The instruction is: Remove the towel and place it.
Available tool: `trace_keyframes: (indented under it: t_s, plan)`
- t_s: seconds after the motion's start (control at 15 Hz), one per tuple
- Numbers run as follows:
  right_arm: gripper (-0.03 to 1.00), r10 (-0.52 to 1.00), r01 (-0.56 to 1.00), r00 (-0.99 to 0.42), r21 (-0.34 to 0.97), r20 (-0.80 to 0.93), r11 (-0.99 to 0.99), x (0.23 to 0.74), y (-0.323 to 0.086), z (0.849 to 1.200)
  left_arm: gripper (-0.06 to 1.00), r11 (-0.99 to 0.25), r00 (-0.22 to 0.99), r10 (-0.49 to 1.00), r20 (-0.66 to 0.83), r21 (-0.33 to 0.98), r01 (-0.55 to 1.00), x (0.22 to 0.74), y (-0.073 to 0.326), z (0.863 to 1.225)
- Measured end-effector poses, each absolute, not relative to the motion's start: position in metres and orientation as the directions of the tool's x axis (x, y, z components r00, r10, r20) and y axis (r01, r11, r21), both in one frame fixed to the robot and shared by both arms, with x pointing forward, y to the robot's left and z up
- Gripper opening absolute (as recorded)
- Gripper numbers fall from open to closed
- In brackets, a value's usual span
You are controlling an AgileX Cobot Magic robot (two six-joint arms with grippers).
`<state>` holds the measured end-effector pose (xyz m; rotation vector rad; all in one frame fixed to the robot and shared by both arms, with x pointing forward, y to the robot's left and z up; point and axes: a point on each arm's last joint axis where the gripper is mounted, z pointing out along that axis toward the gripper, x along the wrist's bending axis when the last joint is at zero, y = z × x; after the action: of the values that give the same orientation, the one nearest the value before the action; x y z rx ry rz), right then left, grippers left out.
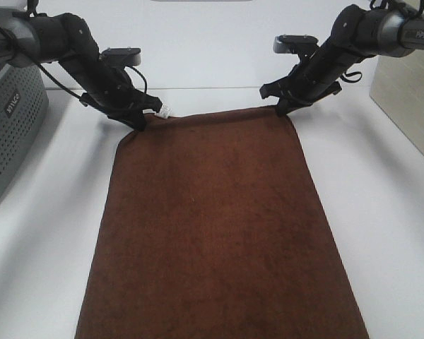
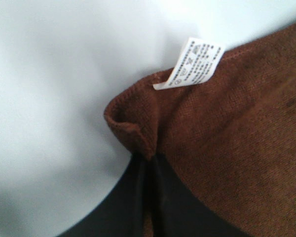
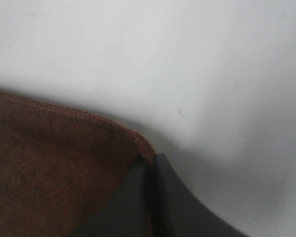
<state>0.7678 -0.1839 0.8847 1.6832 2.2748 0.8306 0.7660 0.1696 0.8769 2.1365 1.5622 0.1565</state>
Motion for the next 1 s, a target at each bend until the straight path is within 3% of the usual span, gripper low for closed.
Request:
trace_keyframes:
  t_s: [0.33, 1.0]
  plan:
    - [0.01, 0.93, 0.714, -0.349, 0.675, 0.111, 0.187, 0.786, -0.184, 0.914, 0.0, -0.194, 0.352, 0.927, -0.134, 0.631, 0.751, 0.788, 0.168, 0.916]
    - [0.01, 0.937, 0.604, -0.344, 0.778, 0.059, 0.173, 0.797, -0.184, 0.929, 0.0, -0.17, 0.337, 0.939, -0.076, 0.748, 0.641, 0.8, 0.17, 0.926]
